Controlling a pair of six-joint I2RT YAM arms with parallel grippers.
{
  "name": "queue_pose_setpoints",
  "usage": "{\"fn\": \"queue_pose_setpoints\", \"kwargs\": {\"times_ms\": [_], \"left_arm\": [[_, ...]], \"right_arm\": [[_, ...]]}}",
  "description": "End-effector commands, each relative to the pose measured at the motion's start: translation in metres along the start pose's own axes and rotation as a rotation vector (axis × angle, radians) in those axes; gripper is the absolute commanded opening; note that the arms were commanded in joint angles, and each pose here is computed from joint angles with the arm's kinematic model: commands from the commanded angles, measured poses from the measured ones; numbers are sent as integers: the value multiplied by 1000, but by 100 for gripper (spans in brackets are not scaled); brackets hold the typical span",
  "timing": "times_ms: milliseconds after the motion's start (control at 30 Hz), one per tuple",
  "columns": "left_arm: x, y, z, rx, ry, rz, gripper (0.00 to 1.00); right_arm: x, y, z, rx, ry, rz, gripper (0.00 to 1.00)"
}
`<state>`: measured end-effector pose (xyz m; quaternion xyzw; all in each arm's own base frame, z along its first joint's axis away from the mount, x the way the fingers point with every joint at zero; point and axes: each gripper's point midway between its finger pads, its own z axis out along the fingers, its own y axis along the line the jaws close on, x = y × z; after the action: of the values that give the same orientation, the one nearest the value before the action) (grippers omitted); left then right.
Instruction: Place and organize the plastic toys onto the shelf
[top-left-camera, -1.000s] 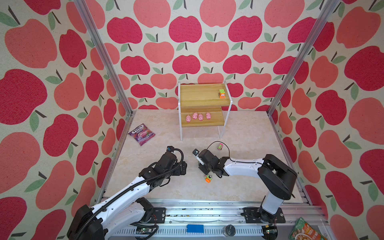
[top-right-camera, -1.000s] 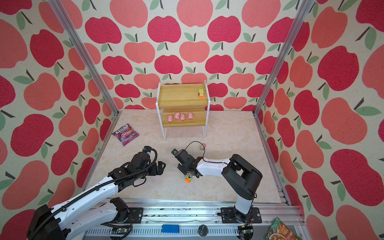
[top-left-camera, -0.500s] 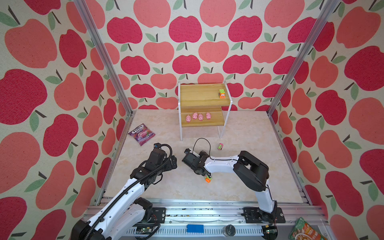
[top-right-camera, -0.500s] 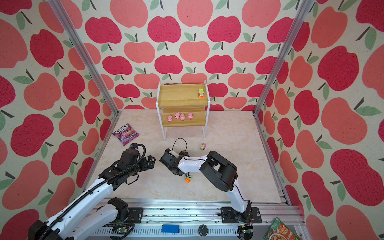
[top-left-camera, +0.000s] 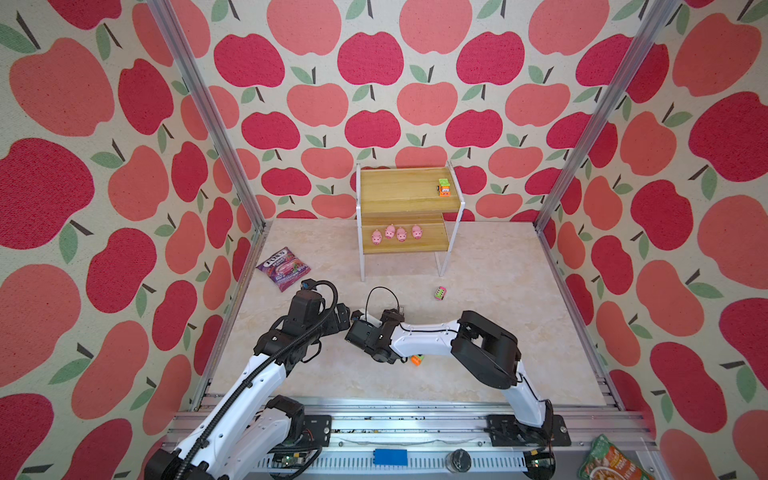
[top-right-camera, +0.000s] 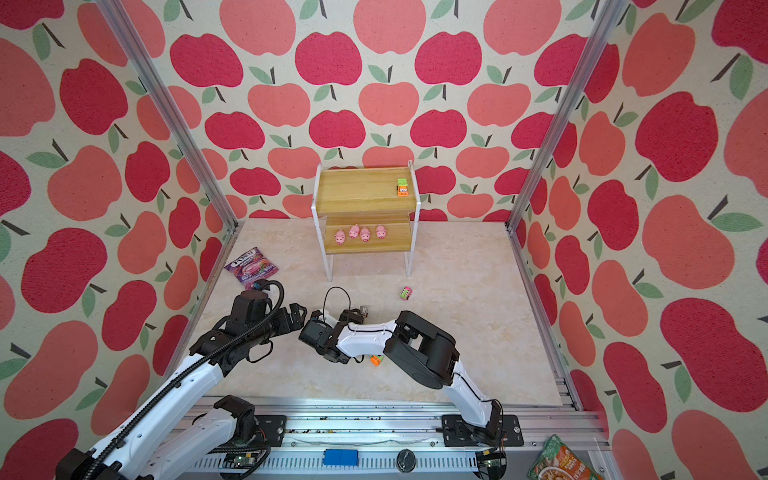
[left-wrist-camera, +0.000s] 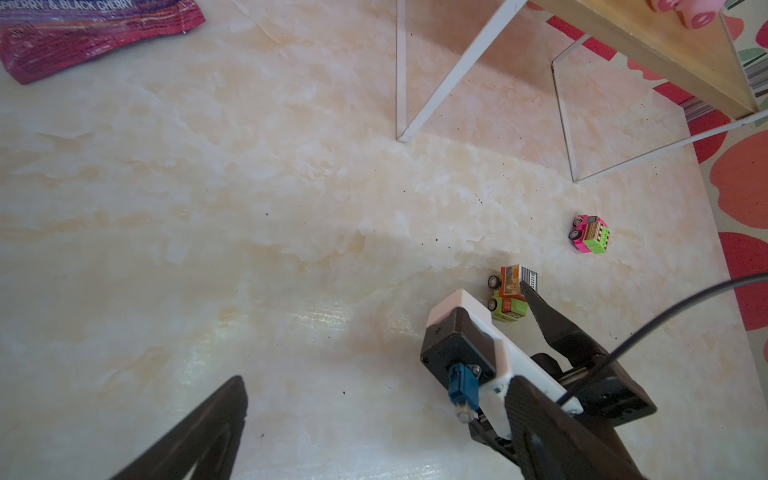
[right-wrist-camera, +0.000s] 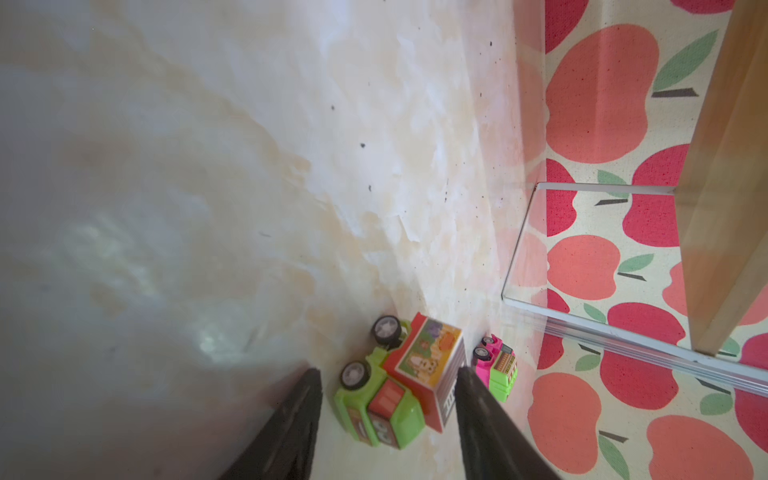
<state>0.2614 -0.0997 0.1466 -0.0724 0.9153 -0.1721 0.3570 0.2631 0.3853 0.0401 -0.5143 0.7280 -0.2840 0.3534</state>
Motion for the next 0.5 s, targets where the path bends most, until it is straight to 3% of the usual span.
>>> {"fn": "queue_pose_setpoints", "kwargs": {"times_ms": [0,233,467], "left_arm": [[-6,-4,-7,20,-7,20,99],[-15,-6,-18,24,-28,22,99],[-31,-20,-32,43,-12,75,99]], "right_arm": [[0,32,-6,-179,-4,2,60],[-13,12,-28,-275,-110,162,67],[-12,-29,-58,-343,-165,500,68]]}}
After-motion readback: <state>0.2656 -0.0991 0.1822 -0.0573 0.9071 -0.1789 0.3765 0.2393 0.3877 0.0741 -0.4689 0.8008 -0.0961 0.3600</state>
